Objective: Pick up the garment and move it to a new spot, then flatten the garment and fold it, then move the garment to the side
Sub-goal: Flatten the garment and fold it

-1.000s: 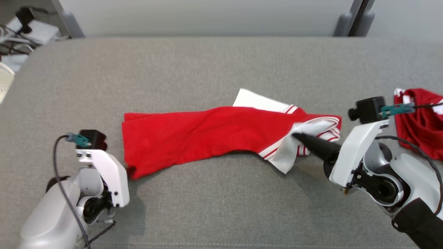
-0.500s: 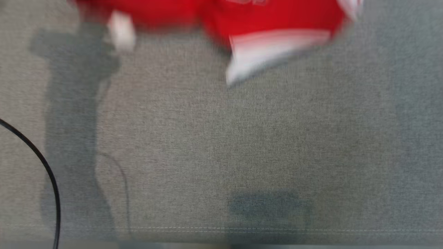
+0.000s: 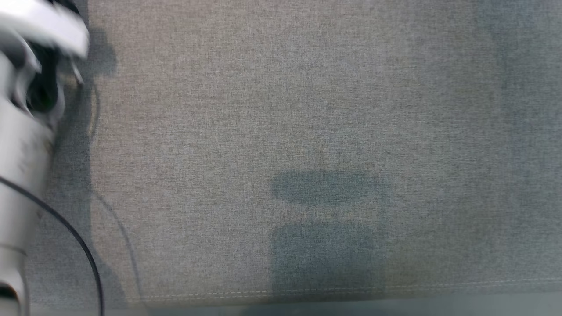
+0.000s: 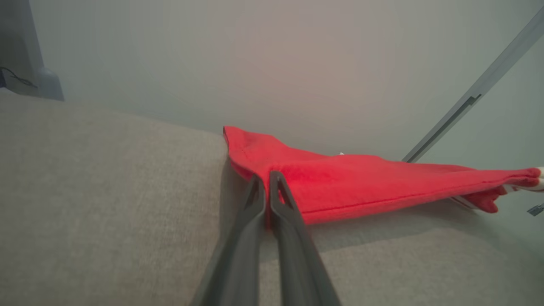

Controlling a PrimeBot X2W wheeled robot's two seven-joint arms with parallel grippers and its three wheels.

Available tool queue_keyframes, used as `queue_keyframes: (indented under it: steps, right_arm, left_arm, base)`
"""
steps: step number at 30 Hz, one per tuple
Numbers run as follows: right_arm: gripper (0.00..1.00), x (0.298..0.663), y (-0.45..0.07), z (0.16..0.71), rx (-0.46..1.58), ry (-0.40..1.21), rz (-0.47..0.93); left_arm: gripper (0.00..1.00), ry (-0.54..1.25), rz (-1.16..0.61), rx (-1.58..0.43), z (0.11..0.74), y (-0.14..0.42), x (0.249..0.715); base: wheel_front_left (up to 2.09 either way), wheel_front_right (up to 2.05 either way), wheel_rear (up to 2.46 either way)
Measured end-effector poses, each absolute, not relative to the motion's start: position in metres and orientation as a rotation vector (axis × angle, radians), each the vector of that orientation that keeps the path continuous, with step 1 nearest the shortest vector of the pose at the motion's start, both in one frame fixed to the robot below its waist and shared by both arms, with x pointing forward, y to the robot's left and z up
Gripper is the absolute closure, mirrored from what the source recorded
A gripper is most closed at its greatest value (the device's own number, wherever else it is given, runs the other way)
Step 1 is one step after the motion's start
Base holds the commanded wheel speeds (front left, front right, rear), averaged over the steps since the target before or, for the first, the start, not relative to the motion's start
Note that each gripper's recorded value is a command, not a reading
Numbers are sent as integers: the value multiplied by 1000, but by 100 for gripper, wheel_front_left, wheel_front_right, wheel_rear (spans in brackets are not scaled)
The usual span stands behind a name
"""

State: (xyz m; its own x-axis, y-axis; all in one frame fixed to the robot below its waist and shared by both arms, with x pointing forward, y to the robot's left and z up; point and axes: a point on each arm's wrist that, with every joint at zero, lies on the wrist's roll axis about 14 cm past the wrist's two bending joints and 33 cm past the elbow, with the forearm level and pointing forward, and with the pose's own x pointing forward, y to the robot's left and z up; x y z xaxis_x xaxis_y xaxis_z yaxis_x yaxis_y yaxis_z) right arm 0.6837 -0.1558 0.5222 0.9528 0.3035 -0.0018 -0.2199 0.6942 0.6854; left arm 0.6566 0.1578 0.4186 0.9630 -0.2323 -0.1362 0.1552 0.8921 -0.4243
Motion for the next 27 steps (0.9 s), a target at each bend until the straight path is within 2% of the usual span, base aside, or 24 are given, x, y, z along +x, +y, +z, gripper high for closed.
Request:
queue_keyframes:
  steps: [3,11,27]
  right_arm:
    - [100,650,-153,487,830,203,294]
    - [100,571,-172,464,909,285,253]
    - [100,451,-149,465,1032,391,237]
  left_arm:
    - [100,276,-209,-404,376,150,619]
    - [100,297,-167,-481,376,150,570]
    - [100,358,-90,-452,383,161,454]
  base:
    - [0,0,0]
    - [0,0,0]
    - [0,0,0]
